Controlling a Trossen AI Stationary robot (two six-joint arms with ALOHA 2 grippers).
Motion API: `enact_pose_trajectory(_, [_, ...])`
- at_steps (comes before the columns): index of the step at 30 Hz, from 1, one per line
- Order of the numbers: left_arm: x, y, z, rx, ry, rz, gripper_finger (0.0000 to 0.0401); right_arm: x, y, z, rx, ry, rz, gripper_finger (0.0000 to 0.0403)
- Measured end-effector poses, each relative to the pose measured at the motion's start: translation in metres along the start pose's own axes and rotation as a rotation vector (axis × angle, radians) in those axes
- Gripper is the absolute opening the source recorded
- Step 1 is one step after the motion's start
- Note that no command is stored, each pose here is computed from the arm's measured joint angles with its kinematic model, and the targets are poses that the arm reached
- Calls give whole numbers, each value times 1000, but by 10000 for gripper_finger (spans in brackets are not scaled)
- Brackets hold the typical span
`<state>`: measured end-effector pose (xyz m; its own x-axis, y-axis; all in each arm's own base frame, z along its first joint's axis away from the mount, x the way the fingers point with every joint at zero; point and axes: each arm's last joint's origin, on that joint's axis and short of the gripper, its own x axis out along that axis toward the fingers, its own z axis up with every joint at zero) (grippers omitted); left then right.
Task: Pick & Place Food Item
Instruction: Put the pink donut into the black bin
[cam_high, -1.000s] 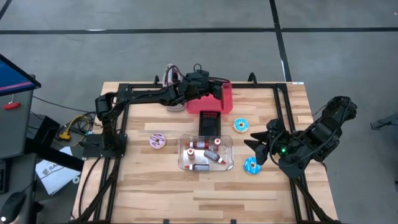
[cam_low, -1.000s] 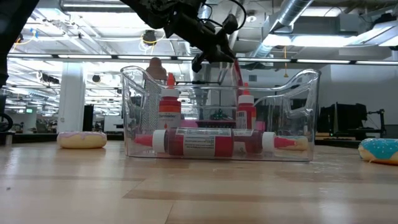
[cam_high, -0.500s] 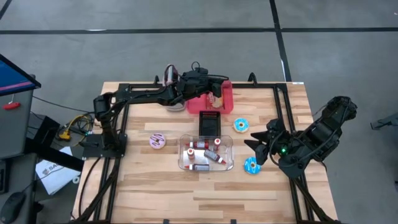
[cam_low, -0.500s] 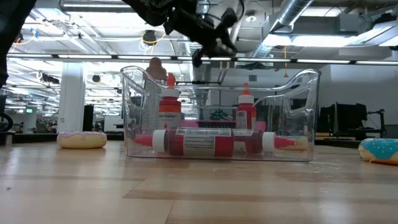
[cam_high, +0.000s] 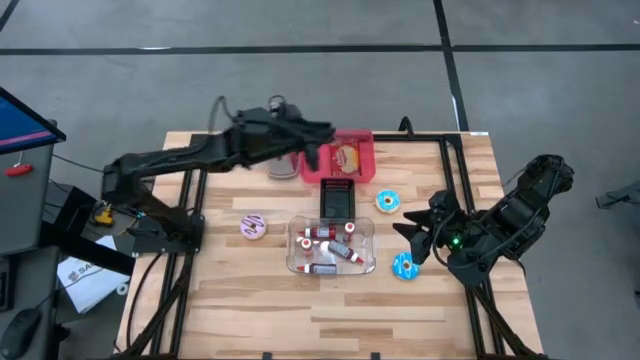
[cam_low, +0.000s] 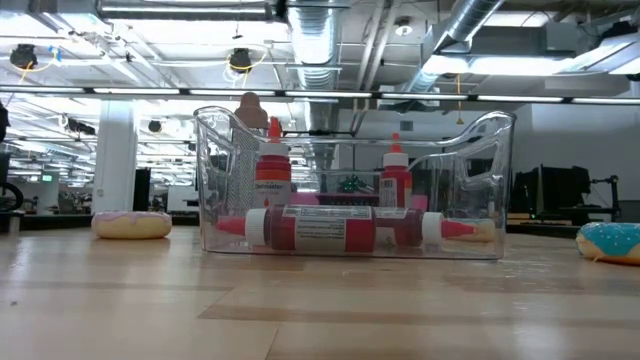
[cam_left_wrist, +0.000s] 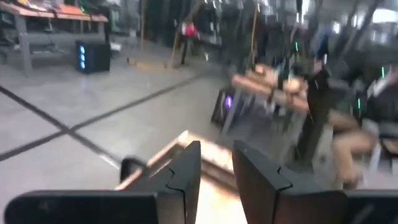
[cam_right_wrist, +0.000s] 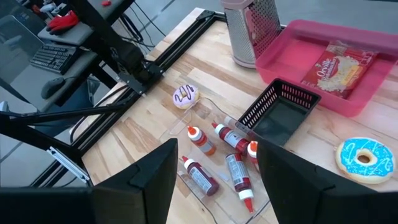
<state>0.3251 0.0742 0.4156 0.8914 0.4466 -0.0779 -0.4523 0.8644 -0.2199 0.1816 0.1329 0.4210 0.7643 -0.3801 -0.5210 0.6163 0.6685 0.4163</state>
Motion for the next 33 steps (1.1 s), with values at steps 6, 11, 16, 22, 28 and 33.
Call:
enact_pose_trajectory(6, [-72, 6, -5, 116, 330, 51, 88, 1, 0, -2, -6, -3, -4, 212])
enact_pose_trajectory(11, [-129, 0, -33, 208, 621, 16, 89, 1, 0, -3, -9, -1, -2, 212])
enact_pose_trajectory(16, [-169, -21, -69, 295, 751, -145, 89, 0, 0, -4, -12, 2, 4, 212])
enact_pose_trajectory(22, [-190, -38, -121, 291, 900, -187, 96, -1, 1, -5, -7, 9, 11, 212])
enact_pose_trajectory(28, [-189, -34, -168, 265, 1060, -87, 179, -2, 1, -6, -12, 11, 13, 212])
enact_pose_trajectory(33, [-187, -31, -185, 374, 1113, -98, 248, -2, 1, -6, -13, 15, 13, 212])
